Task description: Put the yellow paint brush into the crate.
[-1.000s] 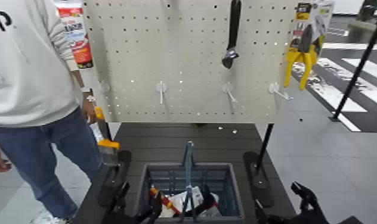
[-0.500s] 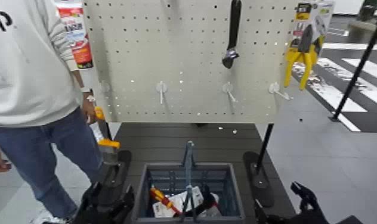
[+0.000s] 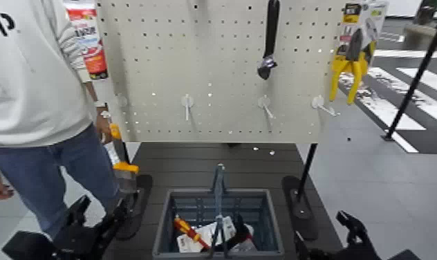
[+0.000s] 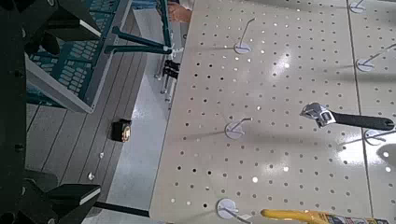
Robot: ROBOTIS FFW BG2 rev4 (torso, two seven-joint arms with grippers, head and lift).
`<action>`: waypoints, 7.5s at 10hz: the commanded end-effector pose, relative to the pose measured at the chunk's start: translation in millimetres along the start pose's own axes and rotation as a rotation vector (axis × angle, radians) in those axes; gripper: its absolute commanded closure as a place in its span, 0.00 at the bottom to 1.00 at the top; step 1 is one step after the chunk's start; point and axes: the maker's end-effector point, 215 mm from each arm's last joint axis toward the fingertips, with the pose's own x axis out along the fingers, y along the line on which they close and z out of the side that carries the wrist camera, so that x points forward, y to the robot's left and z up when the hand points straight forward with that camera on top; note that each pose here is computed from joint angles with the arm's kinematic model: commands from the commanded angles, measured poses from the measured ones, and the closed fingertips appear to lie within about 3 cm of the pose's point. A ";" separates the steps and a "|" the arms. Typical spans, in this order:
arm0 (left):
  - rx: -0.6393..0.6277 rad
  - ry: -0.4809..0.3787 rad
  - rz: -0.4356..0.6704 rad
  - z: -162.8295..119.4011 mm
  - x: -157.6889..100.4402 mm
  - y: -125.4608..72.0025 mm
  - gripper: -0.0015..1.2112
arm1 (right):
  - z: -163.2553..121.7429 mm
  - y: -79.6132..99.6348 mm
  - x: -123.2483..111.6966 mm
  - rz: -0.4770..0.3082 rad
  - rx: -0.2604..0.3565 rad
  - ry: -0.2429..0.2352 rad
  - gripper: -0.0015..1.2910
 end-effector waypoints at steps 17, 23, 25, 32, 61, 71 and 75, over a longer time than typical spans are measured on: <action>-0.068 0.134 -0.331 9.0 89.0 41.4 0.30 | -2.1 12.3 13.5 0.036 0.021 -0.003 0.11; -0.019 0.185 -0.463 9.7 110.9 16.2 0.31 | -2.7 17.6 17.9 0.045 0.029 -0.005 0.11; 0.003 0.193 -0.491 10.6 120.4 5.6 0.32 | -1.9 18.5 18.4 0.050 0.031 -0.007 0.11; 0.059 0.220 -0.537 7.9 135.8 -10.2 0.40 | -2.7 20.9 20.3 0.055 0.043 -0.009 0.11; 0.014 0.070 -0.694 110.6 109.7 -97.5 0.94 | -0.9 15.1 14.3 0.044 0.029 -0.007 0.11; -0.233 0.140 -0.875 53.1 93.8 -201.9 0.94 | -0.7 20.0 17.8 0.048 0.034 -0.008 0.11; -0.285 0.206 -0.893 16.3 83.8 -222.3 0.94 | 0.4 20.3 18.4 0.048 0.033 -0.011 0.11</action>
